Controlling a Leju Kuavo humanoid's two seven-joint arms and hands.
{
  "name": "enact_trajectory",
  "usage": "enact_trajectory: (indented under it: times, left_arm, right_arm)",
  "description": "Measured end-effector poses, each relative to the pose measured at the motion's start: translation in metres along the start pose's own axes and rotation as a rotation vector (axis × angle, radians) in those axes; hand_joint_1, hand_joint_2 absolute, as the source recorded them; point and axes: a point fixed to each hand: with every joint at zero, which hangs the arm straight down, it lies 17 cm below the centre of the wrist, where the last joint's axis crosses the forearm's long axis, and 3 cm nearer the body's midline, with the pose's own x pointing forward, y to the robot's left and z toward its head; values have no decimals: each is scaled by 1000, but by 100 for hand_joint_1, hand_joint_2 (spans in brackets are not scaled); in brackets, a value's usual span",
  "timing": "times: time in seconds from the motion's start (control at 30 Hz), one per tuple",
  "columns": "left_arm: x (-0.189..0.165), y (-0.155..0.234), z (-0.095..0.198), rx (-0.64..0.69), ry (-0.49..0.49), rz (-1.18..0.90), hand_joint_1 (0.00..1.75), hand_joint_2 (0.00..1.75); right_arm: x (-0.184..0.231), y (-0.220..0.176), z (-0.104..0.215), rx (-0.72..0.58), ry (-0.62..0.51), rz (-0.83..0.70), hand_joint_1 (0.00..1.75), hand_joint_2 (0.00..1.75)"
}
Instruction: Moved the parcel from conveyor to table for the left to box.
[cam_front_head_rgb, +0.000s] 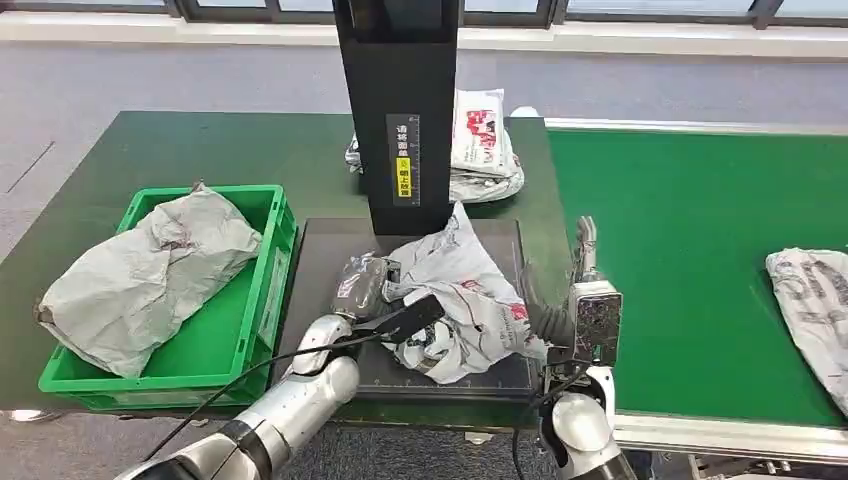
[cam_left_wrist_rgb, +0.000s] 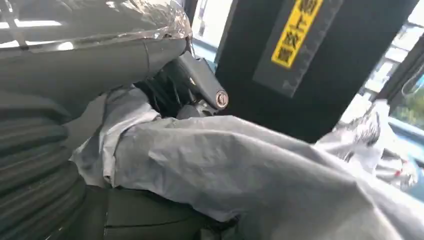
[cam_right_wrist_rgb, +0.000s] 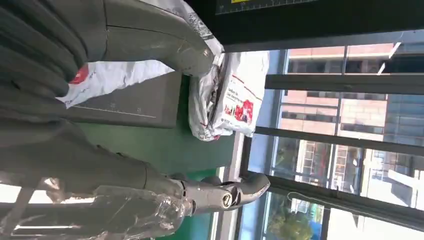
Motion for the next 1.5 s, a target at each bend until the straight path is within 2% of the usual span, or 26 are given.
enact_trajectory:
  times: [0.1, 0.2, 0.33, 0.43, 0.53, 0.67, 0.87, 0.93, 0.97, 1.1, 1.3, 1.4, 1.5]
  left_arm:
    - [1, 32, -6, 117, -13, -48, 175, 175]
    - [6, 88, -17, 262, -30, -163, 175, 175]
    - [2, 166, -20, 457, -11, -352, 175, 175]
    - [-7, 247, -12, 651, 4, -495, 175, 175]
    - [-40, 324, 8, 784, 59, -597, 175, 175]
    - [-80, 393, 40, 886, 132, -701, 175, 175]
    - [-119, 453, 102, 986, 210, -799, 175, 175]
    - [-130, 465, 119, 1003, 244, -832, 171, 175]
    - [-135, 467, 125, 1006, 259, -843, 0, 175]
    - [-156, 473, 148, 985, 292, -903, 0, 175]
    - [-209, 439, 176, 907, 474, -884, 0, 175]
    - [-245, 398, 164, 777, 528, -697, 0, 175]
    - [-259, 336, 136, 592, 490, -499, 0, 175]
  right_arm:
    - [0, 1, 1, -4, 2, -5, 0, 175]
    - [1, 2, 3, -15, 4, -9, 0, 175]
    - [3, 0, 6, -34, -2, -8, 0, 175]
    - [2, -6, 6, -57, -1, -9, 0, 175]
    - [0, -16, 6, -87, 3, -15, 0, 175]
    - [-5, -25, 10, -115, 11, -17, 0, 175]
    - [-10, -25, 17, -118, 26, -22, 0, 175]
    - [-10, -26, 19, -121, 24, -19, 0, 175]
    - [-10, -26, 19, -121, 25, -19, 0, 175]
    - [-13, -26, 24, -124, 34, -19, 0, 175]
    - [-13, -26, 25, -121, 39, -11, 0, 175]
    - [-12, -25, 23, -113, 50, -29, 0, 175]
    - [-11, -25, 21, -89, 58, -55, 0, 175]
